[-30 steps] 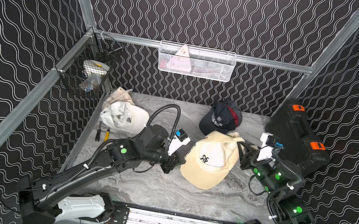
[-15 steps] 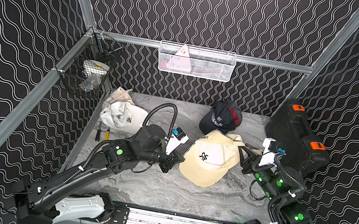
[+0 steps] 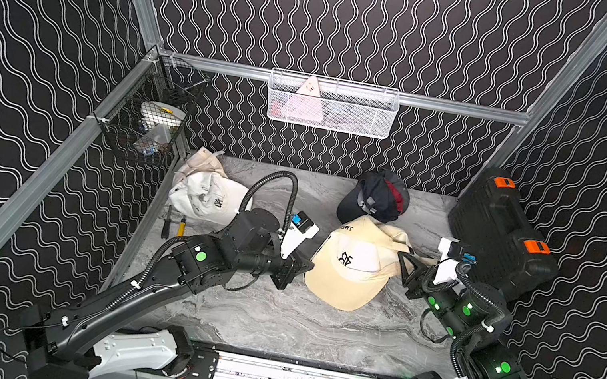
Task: Open the adjustable buckle of the baseball cap
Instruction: Open the adjustable buckle on the baseball cap.
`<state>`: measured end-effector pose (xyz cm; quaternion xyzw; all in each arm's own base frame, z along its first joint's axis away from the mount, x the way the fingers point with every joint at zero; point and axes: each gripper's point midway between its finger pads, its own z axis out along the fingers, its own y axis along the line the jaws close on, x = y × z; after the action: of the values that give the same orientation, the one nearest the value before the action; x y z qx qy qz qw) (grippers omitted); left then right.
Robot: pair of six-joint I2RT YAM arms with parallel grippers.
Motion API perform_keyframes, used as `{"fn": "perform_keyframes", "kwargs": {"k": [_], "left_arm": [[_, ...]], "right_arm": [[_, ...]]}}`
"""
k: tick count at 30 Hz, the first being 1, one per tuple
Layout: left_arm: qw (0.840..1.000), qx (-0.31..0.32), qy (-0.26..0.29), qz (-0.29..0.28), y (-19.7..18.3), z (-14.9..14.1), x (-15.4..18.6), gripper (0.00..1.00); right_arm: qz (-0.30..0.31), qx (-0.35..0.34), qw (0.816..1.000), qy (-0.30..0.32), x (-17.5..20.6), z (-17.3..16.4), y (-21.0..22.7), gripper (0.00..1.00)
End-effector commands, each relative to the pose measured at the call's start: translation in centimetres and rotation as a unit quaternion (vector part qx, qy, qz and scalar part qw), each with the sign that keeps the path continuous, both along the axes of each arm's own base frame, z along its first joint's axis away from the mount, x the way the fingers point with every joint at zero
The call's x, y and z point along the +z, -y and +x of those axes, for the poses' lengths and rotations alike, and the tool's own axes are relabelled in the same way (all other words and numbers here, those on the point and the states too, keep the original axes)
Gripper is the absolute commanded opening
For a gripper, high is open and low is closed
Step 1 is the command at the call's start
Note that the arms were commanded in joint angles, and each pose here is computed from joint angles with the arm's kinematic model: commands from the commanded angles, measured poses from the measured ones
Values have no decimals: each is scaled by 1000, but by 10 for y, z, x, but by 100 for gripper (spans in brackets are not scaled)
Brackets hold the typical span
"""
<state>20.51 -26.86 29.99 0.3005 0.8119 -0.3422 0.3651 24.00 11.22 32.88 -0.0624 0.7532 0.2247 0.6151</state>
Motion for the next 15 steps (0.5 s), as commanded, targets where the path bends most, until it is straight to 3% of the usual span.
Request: {"fn": "perform_keyframes", "kwargs": {"k": [1, 15], "left_arm": [[1000, -2, 16, -24, 5, 2, 17, 0], [1000, -3, 20, -24, 2, 0, 21, 0]], "right_arm": [[-15, -20, 1000, 0, -4, 2, 7, 43], [-34, -63, 997, 2, -8, 11, 20, 44]]}}
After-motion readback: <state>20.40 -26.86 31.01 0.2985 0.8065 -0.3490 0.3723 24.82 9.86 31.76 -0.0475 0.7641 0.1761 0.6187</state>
